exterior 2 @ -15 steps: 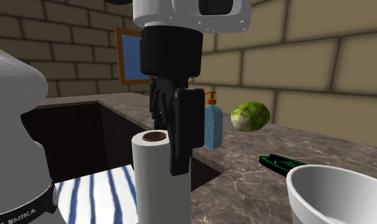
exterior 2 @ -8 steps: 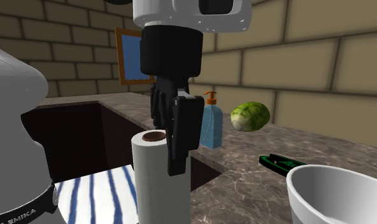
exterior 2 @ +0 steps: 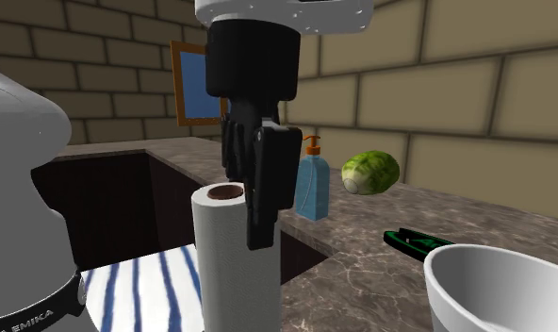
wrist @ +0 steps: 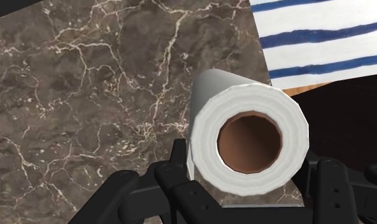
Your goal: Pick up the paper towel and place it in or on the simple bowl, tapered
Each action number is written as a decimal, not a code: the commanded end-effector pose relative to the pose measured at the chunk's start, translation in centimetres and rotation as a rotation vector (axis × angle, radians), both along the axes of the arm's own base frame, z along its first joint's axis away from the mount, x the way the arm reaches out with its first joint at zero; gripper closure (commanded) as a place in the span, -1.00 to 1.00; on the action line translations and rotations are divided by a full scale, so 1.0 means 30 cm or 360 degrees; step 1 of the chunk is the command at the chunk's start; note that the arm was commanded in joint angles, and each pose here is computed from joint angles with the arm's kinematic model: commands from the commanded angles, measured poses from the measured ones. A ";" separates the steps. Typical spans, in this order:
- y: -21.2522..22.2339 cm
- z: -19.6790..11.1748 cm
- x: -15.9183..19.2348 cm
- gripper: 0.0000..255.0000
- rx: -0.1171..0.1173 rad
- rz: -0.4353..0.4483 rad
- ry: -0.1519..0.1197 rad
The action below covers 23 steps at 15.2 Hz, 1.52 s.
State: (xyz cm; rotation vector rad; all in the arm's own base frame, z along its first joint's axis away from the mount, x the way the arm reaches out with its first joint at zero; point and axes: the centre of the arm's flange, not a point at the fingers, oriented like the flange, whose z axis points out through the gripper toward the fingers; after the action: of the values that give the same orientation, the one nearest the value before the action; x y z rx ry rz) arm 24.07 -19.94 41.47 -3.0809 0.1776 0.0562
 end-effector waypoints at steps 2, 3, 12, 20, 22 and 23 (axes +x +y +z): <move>0.003 0.051 0.003 1.00 0.0000 0.0000 0.0000; 0.003 0.069 0.003 1.00 0.0000 0.0000 0.0000; 0.003 0.227 0.003 1.00 0.0000 0.0000 0.0000; 0.003 0.368 0.003 1.00 0.0000 0.0000 0.0000; 0.003 0.403 0.003 1.00 0.0000 0.0000 0.0000; 0.003 0.421 0.003 1.00 0.0000 0.0000 0.0000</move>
State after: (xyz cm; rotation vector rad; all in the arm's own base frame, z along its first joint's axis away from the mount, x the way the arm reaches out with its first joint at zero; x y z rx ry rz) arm 24.13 -19.77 53.45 -3.0809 0.1776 0.0561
